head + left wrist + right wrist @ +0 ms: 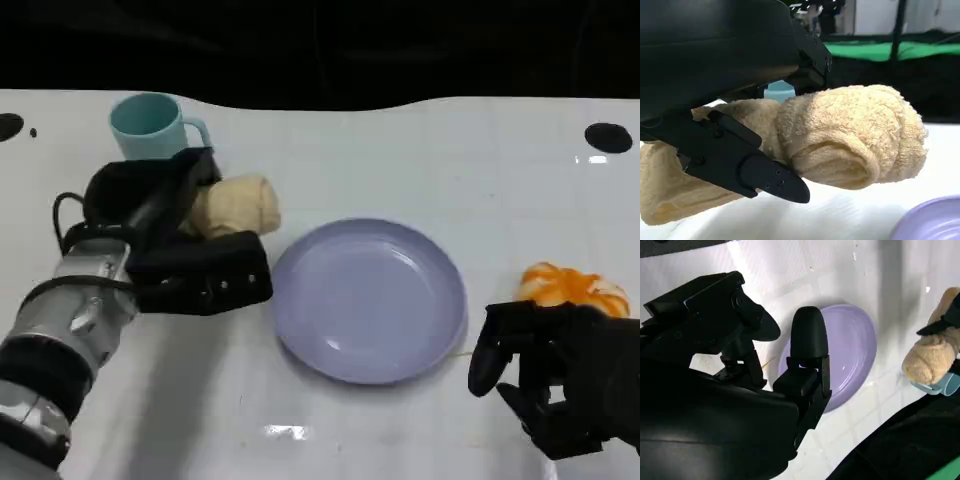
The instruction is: Grasp the towel on the left side of the plate with the left hand and place it into the plate.
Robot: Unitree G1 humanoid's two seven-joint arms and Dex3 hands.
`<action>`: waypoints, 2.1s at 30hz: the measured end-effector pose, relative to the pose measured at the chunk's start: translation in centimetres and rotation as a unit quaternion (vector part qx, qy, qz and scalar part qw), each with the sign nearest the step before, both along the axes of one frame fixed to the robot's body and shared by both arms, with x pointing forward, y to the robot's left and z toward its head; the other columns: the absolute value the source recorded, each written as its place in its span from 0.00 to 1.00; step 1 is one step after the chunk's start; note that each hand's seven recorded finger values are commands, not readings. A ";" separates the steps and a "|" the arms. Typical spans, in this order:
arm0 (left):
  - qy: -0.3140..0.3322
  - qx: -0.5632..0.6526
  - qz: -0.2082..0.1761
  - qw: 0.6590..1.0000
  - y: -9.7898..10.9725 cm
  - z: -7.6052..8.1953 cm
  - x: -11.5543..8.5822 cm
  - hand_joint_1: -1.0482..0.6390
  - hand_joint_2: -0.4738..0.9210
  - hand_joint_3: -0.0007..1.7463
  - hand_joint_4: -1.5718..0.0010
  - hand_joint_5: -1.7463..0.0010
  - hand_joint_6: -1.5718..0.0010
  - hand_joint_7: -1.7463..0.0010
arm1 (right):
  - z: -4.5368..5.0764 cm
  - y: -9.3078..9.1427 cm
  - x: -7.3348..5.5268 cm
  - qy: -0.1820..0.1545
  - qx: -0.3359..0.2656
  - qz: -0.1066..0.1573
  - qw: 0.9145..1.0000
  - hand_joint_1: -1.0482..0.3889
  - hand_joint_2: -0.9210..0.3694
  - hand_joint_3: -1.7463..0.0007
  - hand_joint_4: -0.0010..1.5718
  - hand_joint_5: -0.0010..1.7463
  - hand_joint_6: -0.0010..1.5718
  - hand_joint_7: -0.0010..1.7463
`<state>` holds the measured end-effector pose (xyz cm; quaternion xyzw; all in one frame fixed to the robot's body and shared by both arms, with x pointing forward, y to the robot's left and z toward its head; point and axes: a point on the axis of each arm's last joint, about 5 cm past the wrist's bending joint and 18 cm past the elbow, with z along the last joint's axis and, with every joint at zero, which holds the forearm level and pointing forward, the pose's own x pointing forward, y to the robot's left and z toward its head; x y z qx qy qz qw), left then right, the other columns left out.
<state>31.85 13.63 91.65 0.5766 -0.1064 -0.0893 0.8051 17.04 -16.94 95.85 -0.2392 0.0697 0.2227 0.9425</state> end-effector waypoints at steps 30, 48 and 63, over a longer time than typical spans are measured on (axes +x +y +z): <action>0.078 -0.029 -0.183 0.980 -9.3 1.0 -3.6 0.38 0.99 0.04 0.69 0.43 0.63 0.95 | 0.45 0.0 -0.5 -0.012 0.000 0.014 1.000 0.73 0.29 0.36 0.48 1.00 0.45 0.82; 0.114 0.093 -0.202 0.968 -9.0 2.4 -3.9 0.20 1.00 0.03 0.84 0.87 0.86 0.99 | 0.69 -0.3 -0.5 -0.019 0.002 0.015 1.000 0.74 0.29 0.36 0.47 1.00 0.44 0.82; 0.172 -0.081 -0.225 0.956 -3.2 5.8 -5.5 0.45 1.00 0.16 0.54 0.73 0.60 0.92 | 0.56 -0.4 -0.5 -0.016 0.003 0.014 1.000 0.74 0.29 0.36 0.47 1.00 0.45 0.83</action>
